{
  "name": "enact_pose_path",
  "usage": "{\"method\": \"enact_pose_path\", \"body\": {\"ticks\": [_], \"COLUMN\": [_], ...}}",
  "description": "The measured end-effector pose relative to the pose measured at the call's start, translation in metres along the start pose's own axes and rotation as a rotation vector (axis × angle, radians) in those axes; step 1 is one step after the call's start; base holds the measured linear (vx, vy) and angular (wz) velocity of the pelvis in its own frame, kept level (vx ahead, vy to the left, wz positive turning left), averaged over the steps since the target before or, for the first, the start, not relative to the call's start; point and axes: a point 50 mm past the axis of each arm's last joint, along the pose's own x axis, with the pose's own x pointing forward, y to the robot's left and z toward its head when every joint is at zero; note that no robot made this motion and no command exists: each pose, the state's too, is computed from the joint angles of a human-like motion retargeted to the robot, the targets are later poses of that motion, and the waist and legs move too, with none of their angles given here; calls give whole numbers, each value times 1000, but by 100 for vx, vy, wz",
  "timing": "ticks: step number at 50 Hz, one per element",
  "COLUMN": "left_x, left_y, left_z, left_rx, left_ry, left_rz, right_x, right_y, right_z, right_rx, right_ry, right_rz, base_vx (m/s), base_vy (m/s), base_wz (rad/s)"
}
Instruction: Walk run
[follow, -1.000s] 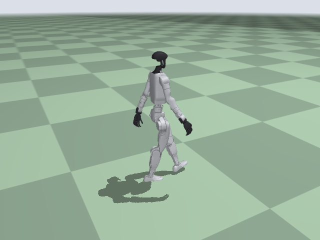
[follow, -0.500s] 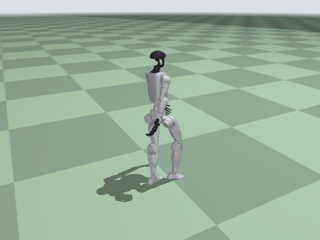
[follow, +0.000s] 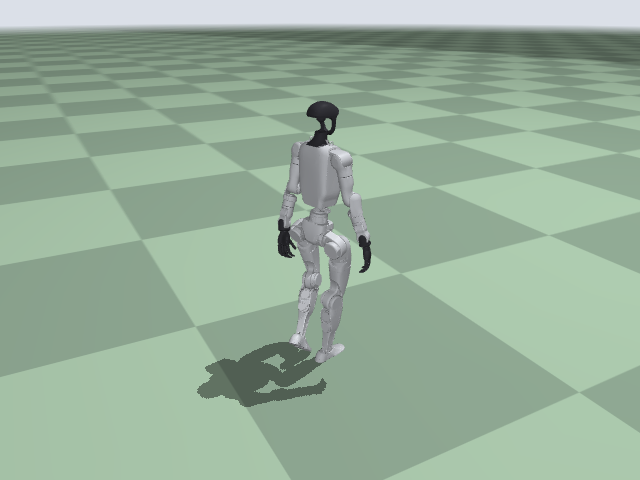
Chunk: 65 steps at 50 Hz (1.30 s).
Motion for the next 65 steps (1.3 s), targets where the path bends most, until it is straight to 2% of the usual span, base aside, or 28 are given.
{"method": "enact_pose_path", "body": {"ticks": [5,10,14,18,20,25,32,36,40,45,51,54,58,62,65], "left_x": [-4,-11,-12,-8,-5,-14,-111,-170,-190,-143,-58,-27,-4,-1,-3], "left_y": [-12,-19,-15,-9,-1,19,17,22,31,36,42,42,14,-17,-37], "left_z": [-69,-104,-104,-82,-50,91,269,319,329,293,179,100,6,-61,-91], "left_rx": [18,5,-55,-160,-189,-86,242,359,308,78,198,258,247,179,159], "left_ry": [195,341,350,219,116,-315,-965,-1122,-1186,-1121,-652,-361,-99,112,230], "left_rz": [-44,-89,-81,-49,-49,94,172,210,291,280,157,170,117,-38,-146], "right_x": [-19,-36,-22,-3,0,-9,-38,-55,-66,-62,-27,-5,-3,-25,-40], "right_y": [-67,-101,-78,-17,7,68,147,178,191,183,127,76,-3,-64,-95], "right_z": [65,84,62,15,-13,-73,-129,-146,-155,-151,-101,-49,19,72,87], "right_rx": [36,128,181,90,10,-44,110,192,230,265,338,306,202,133,141], "right_ry": [-309,-425,-345,-139,-5,240,357,440,518,503,305,102,-214,-447,-528], "right_rz": [-247,-390,-330,-74,64,304,527,623,699,718,551,355,22,-243,-362], "base_vx": [98,113,126,154,124,100,97,104,100,111,96,88,100,94,93], "base_vy": [-32,-23,-24,-19,-16,-16,-25,-57,-60,-66,-65,-64,-38,-20,4], "base_wz": [-68,7,-45,-7,146,-9,158,62,-66,74,-85,-222,-242,-242,-154]}}
